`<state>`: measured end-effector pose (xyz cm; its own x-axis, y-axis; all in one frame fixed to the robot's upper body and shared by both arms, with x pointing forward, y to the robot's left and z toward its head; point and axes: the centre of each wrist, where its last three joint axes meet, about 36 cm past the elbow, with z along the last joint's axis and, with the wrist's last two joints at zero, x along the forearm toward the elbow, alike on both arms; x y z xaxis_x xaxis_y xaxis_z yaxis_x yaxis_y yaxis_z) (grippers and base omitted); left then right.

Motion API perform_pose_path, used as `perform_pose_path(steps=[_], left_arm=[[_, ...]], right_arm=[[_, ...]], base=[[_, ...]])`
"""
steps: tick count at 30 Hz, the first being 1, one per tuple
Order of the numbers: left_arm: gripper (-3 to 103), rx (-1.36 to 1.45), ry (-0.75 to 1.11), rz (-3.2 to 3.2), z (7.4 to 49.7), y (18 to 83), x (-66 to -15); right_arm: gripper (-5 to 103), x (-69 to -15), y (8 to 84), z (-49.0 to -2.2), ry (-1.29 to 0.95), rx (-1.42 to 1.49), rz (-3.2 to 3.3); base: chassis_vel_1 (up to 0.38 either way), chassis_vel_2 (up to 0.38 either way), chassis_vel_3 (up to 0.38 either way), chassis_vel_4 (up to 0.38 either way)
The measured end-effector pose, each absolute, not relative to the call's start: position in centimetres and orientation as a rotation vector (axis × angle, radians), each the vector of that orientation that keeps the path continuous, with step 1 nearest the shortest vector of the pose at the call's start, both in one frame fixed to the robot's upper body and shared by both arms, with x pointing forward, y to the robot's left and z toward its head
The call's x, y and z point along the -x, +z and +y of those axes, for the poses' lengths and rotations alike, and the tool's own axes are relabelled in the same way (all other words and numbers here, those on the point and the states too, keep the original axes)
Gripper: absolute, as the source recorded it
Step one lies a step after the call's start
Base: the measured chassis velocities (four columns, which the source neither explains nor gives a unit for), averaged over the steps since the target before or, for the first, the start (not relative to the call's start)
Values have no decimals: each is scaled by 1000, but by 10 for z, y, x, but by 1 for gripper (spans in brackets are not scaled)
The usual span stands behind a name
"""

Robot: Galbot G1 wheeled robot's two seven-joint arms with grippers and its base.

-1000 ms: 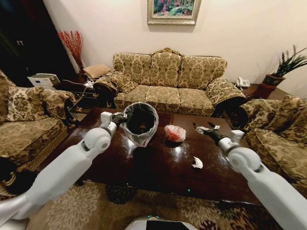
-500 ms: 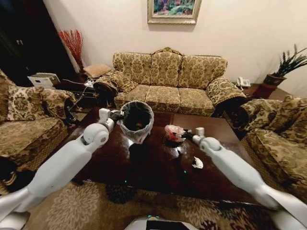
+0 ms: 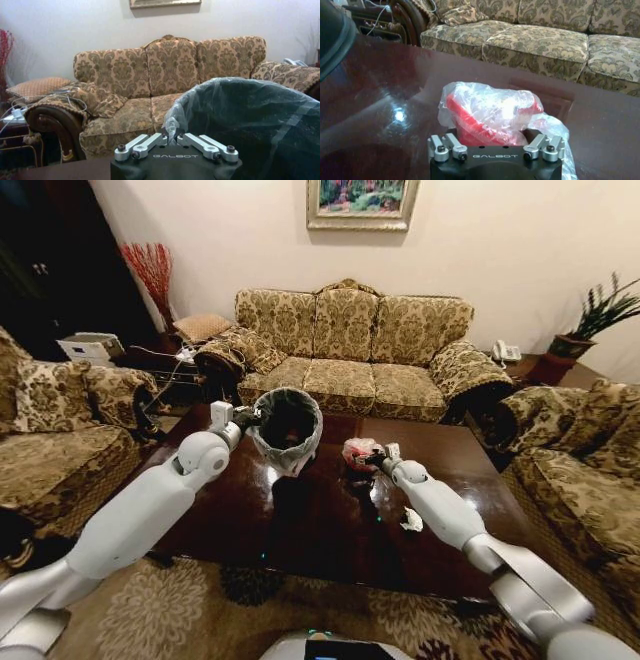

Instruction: Move to the front of the table and place the trash on the table into the trash bin.

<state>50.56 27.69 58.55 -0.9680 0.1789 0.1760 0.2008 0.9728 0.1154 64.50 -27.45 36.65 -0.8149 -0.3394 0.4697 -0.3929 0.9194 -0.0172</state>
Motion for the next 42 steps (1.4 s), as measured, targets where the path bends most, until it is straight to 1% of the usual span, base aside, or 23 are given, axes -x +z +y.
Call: perform_pose_path(steps=[3,4,9,12,13,14,15,16,17,18,19,20,23,24,25,26,27,29,31,32,34,37,42], left_arm=[[4,291,-195,-2954,277,584,-505],[4,291,-195,-2954,277,584,-505],[4,300,-187,-2954,275,584,-504],[4,305,-184,-2951,274,583,-504],[4,310,-182,-2948,274,582,-504],[4,313,-181,-2943,274,581,-505],[4,313,-181,-2943,274,581,-505],[4,314,-179,-2934,275,578,-507],[4,316,-178,-2929,275,578,-509],[4,316,-174,-2912,277,574,-514],[4,316,-174,-2912,277,574,-514],[4,319,-172,-2903,278,573,-517],[4,354,-160,-2875,267,573,-524],[4,354,-160,-2875,267,573,-524],[4,365,-158,-2870,263,573,-526],[4,397,-158,-2857,250,572,-534],[4,397,-158,-2857,250,572,-534],[4,435,-172,-2838,232,574,-546],[4,444,-178,-2835,228,576,-548],[4,471,-187,-2818,218,581,-555],[4,507,-192,-2792,209,585,-559],[4,533,-210,-2771,202,587,-562],[4,547,-208,-2769,198,592,-561]], right_arm=[[71,-646,368,-275,151,-515,-2625],[71,-646,368,-275,151,-515,-2625],[51,-640,368,-278,127,-450,-2675],[51,-637,373,-279,105,-421,-2707],[44,-634,380,-280,84,-407,-2738],[40,-631,390,-282,64,-402,-2769],[40,-631,390,-282,64,-402,-2769],[37,-627,408,-283,40,-401,-2819],[37,-624,422,-284,26,-399,-2851],[29,-613,459,-290,-12,-398,-2933],[29,-613,459,-290,-12,-398,-2933],[29,-606,480,-294,-27,-403,-2974],[18,-581,566,-299,-57,-492,-3112],[18,-581,566,-299,-57,-492,-3112],[18,-573,585,-299,-66,-520,-3136],[10,-553,631,-294,-86,-625,-3179],[10,-553,631,-294,-86,-625,-3179],[4,-522,683,-277,-106,-826,-3184],[4,-515,690,-272,-115,-870,-3172],[1,-499,704,-259,-136,-988,-3115],[0,-485,714,-245,-169,-1095,-3041],[0,-471,712,-228,-221,-1187,-2935],[0,-467,695,-215,-247,-1213,-2847]], base=[[0,0,0,0],[0,0,0,0],[0,0,0,0],[0,0,0,0],[0,0,0,0],[0,0,0,0],[0,0,0,0],[0,0,0,0],[0,0,0,0],[0,0,0,0],[0,0,0,0],[0,0,0,0],[0,0,0,0],[0,0,0,0],[0,0,0,0],[0,0,0,0],[0,0,0,0],[0,0,0,0],[0,0,0,0],[0,0,0,0],[0,0,0,0],[0,0,0,0],[0,0,0,0]])
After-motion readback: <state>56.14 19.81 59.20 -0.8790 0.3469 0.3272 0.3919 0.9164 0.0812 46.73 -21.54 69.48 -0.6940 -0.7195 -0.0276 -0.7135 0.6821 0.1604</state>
